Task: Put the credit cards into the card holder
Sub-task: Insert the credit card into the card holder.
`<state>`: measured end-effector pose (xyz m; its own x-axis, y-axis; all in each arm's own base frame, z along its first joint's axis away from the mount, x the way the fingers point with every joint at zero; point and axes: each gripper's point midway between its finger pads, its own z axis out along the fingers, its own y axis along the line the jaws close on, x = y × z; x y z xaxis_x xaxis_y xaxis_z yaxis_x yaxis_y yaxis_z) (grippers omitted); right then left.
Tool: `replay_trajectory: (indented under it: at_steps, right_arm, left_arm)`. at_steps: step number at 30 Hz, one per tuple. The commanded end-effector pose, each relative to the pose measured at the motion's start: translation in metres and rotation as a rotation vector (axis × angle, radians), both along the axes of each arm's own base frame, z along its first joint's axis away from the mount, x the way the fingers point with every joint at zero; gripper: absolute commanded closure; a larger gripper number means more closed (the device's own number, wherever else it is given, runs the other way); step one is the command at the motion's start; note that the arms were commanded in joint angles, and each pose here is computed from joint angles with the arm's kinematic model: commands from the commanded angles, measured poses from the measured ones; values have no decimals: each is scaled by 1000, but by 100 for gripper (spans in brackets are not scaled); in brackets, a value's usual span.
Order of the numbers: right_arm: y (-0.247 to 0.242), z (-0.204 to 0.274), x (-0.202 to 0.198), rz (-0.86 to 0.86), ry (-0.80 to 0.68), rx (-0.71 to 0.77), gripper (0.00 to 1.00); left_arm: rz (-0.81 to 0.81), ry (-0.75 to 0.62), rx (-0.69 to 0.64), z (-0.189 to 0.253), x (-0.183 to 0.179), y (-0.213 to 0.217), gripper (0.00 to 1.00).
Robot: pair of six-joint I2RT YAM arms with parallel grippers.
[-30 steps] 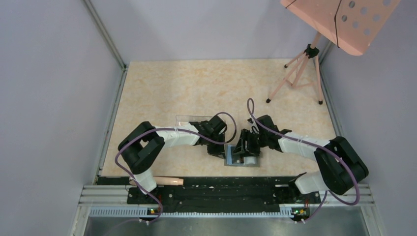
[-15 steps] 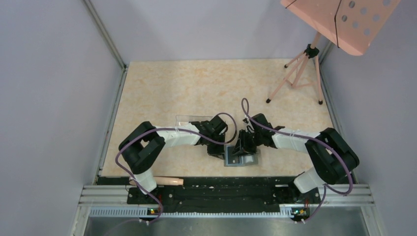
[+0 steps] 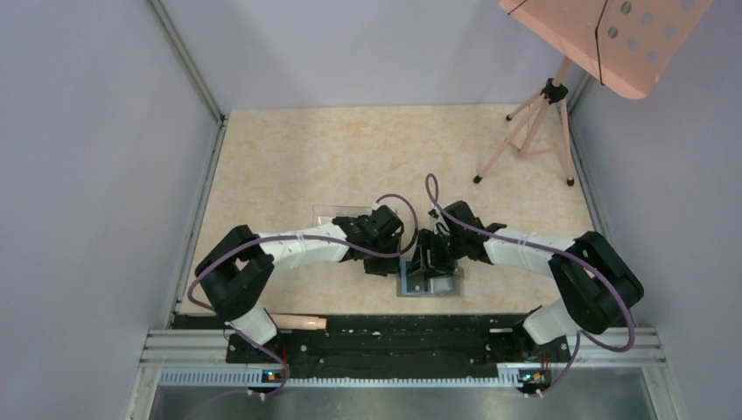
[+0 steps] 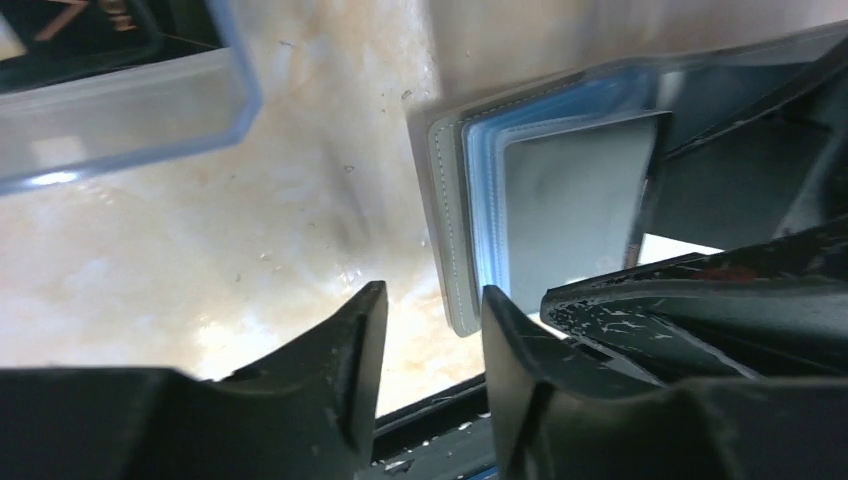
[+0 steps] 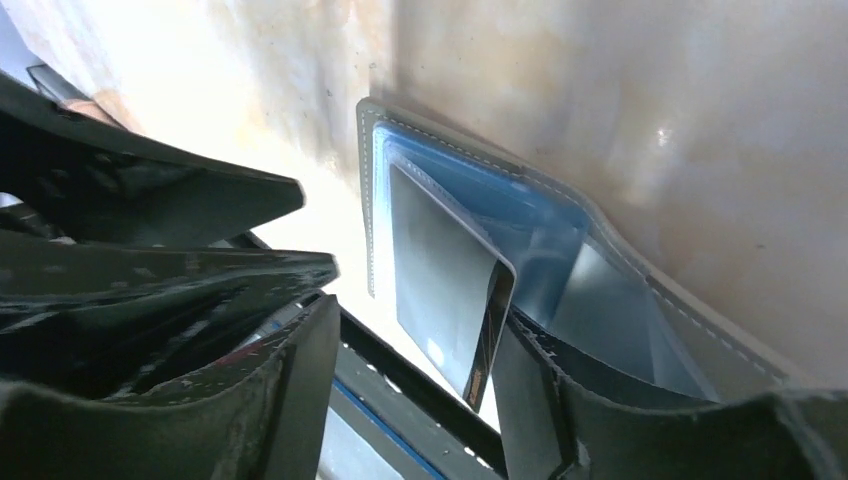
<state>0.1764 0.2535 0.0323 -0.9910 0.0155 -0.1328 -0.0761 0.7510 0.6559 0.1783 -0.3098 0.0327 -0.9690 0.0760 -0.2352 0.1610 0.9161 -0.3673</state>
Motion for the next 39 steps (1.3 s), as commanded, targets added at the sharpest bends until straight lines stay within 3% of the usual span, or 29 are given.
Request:
replay_trajectory:
  at_steps: [1, 4, 8, 12, 20, 23, 32, 39]
  right_arm:
    - [-16, -1, 2, 11, -62, -109, 39]
    - [-20, 3, 2, 11, -80, -121, 31]
    - [-23, 11, 3, 15, -105, -130, 28]
    - [-31, 18, 7, 6, -146, -168, 28]
    - [-36, 24, 5, 0, -173, -173, 34]
    - [-36, 31, 5, -10, -187, -158, 38]
    - [-50, 5, -3, -7, -154, -231, 73]
    - [-49, -15, -6, 6, -105, -241, 82]
  left_arm:
    - [54, -144, -33, 31, 17, 8, 51]
    - [57, -181, -103, 42, 19, 2, 46]
    - [30, -188, -254, 56, 15, -18, 41]
    - [-2, -165, -364, 62, 8, -34, 39]
    - [-56, -101, -403, 58, 7, -57, 44]
    - [-64, -69, -419, 54, 5, -63, 46]
    - [-86, -38, -484, 55, 4, -78, 52]
    - [-79, 4, -382, 28, 9, -74, 51]
